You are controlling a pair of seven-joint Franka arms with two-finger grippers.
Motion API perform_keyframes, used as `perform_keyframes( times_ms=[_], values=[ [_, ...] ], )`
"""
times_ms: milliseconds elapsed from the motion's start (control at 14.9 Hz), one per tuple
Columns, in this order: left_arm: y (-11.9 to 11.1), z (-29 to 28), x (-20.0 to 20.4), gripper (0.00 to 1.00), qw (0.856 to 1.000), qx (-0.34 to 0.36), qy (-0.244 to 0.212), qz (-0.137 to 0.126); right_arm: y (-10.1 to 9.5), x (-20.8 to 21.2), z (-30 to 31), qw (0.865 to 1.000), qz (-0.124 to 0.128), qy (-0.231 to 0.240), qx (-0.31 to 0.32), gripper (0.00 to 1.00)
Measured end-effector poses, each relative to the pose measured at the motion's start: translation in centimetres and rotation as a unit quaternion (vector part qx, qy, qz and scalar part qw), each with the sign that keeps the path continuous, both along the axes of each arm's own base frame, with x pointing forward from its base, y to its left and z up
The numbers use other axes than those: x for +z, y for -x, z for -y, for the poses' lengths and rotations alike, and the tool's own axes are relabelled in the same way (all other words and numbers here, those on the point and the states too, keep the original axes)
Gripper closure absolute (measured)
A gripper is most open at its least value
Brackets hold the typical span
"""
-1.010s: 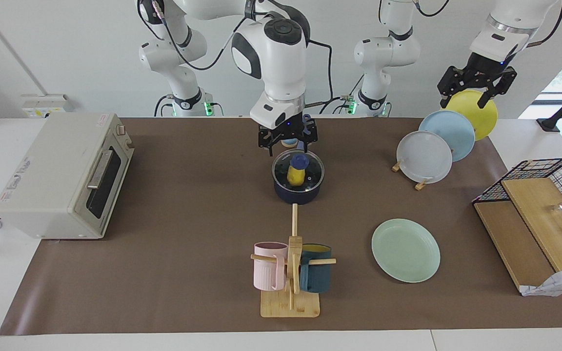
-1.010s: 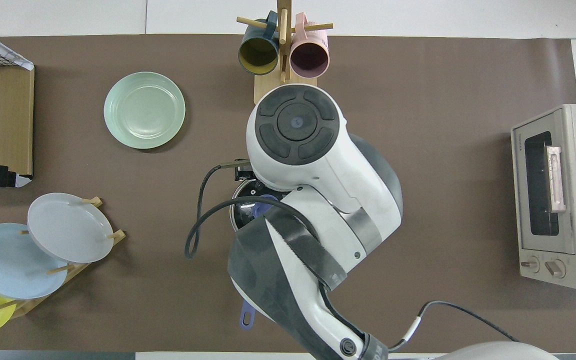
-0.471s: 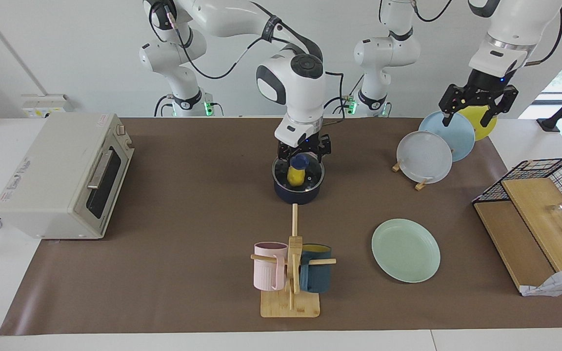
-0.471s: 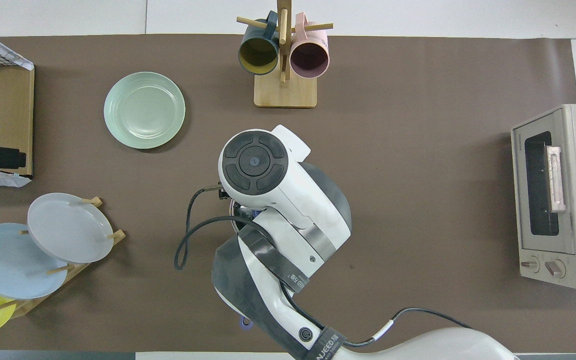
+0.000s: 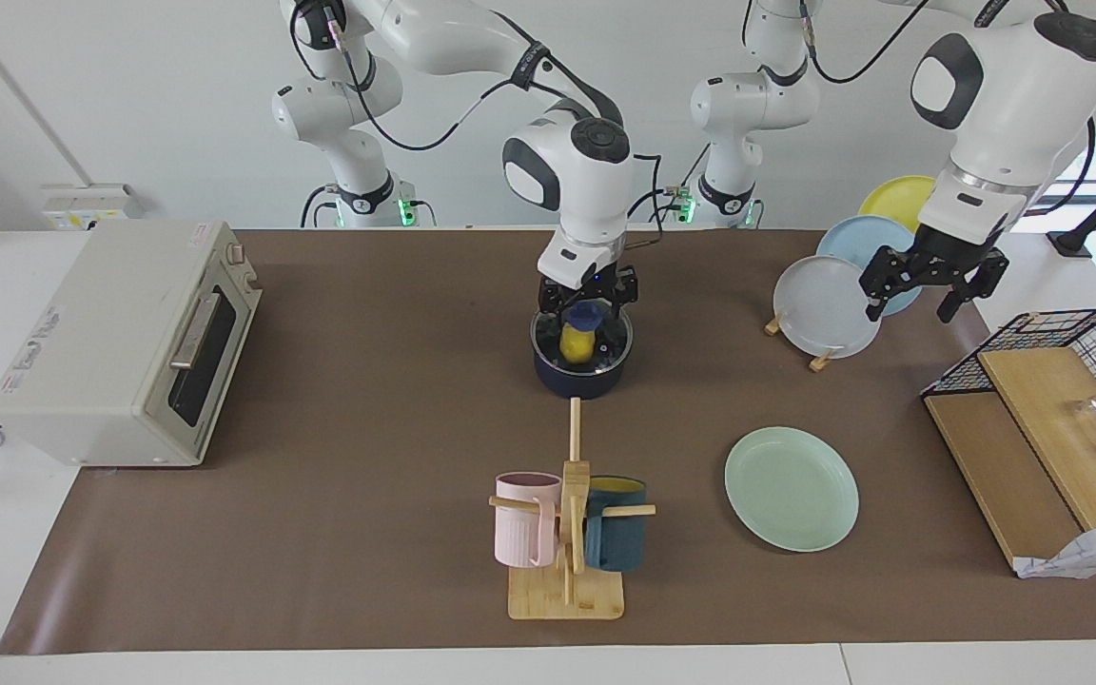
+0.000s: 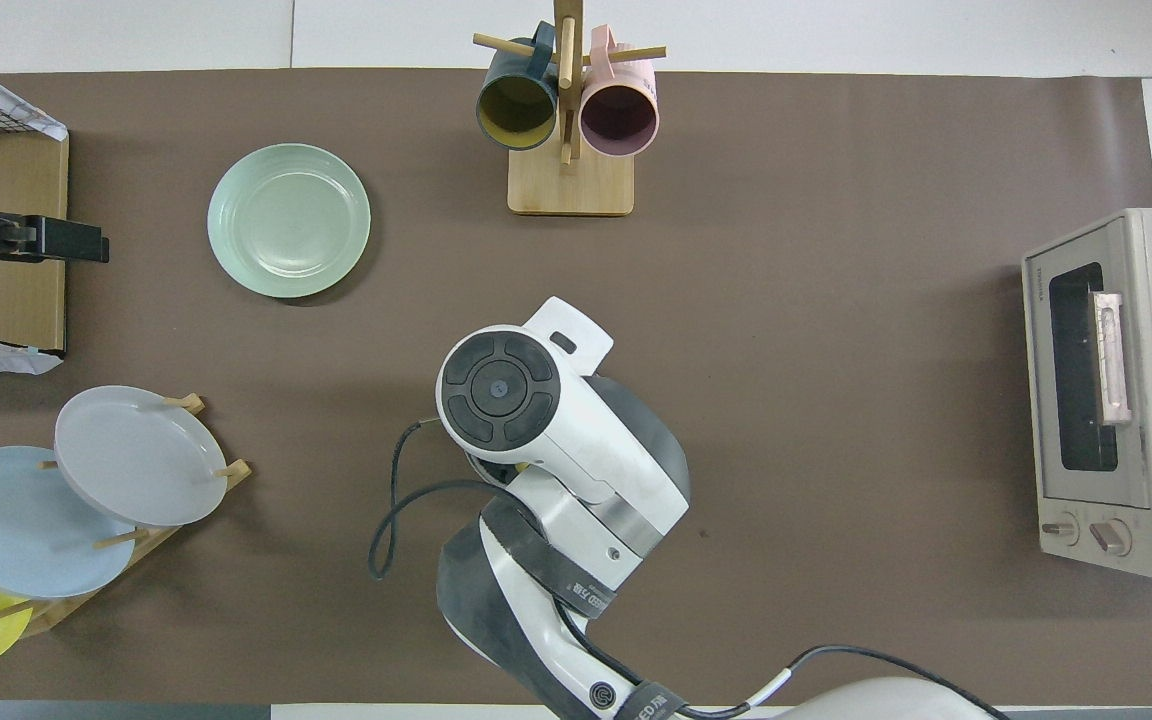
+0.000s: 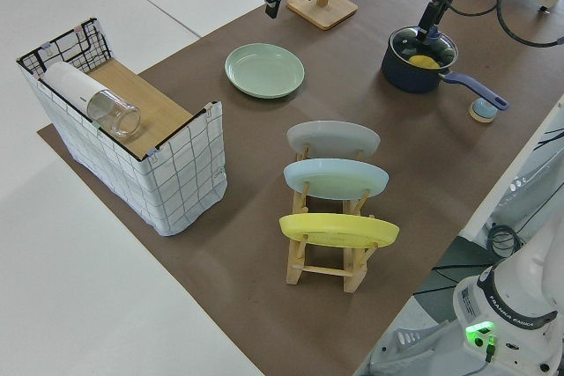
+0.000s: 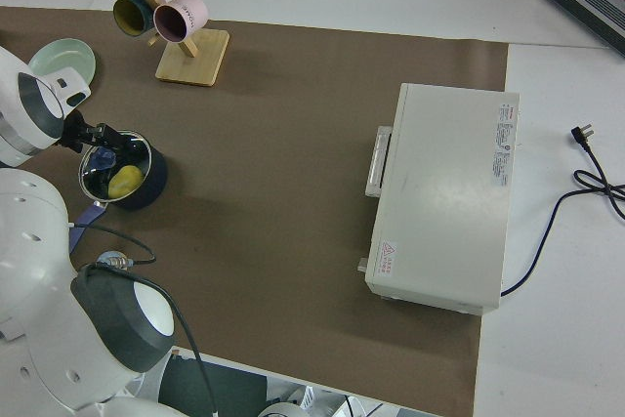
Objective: Transfer potato from pot to plate
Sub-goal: 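Lift the glass lid up off the pot with the right gripper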
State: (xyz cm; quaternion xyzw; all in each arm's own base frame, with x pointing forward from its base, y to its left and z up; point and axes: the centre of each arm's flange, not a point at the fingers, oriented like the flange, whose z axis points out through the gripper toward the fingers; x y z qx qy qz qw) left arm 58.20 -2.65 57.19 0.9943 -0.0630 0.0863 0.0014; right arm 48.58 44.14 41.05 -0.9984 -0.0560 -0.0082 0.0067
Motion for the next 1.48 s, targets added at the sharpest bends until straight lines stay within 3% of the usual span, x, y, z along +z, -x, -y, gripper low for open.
perform_keyframes(
  times_ms=[538,673,875,1010,1481],
  values=[
    [1.9,0.5,-1.7,0.00,0.999,0.009,0.039,-0.016,0.3,-0.7,0.1,1.000,0.008,-0.007,0.001,0.01],
    [2.1,0.5,-1.9,0.00,0.999,0.010,0.041,-0.018,0.4,-0.8,0.2,1.000,0.008,-0.006,0.002,0.04],
    [2.2,0.5,-2.0,0.00,0.999,0.011,0.042,-0.020,0.5,-0.7,0.2,1.000,0.009,-0.006,0.002,0.28],
    [2.3,0.5,-2.0,0.00,0.999,0.011,0.042,-0.020,0.5,-0.5,0.3,1.000,0.010,-0.006,0.002,0.34],
    [2.1,0.9,-1.9,0.00,0.999,0.008,0.043,-0.013,0.5,1.0,0.8,1.000,0.007,0.003,0.003,0.34]
  ],
)
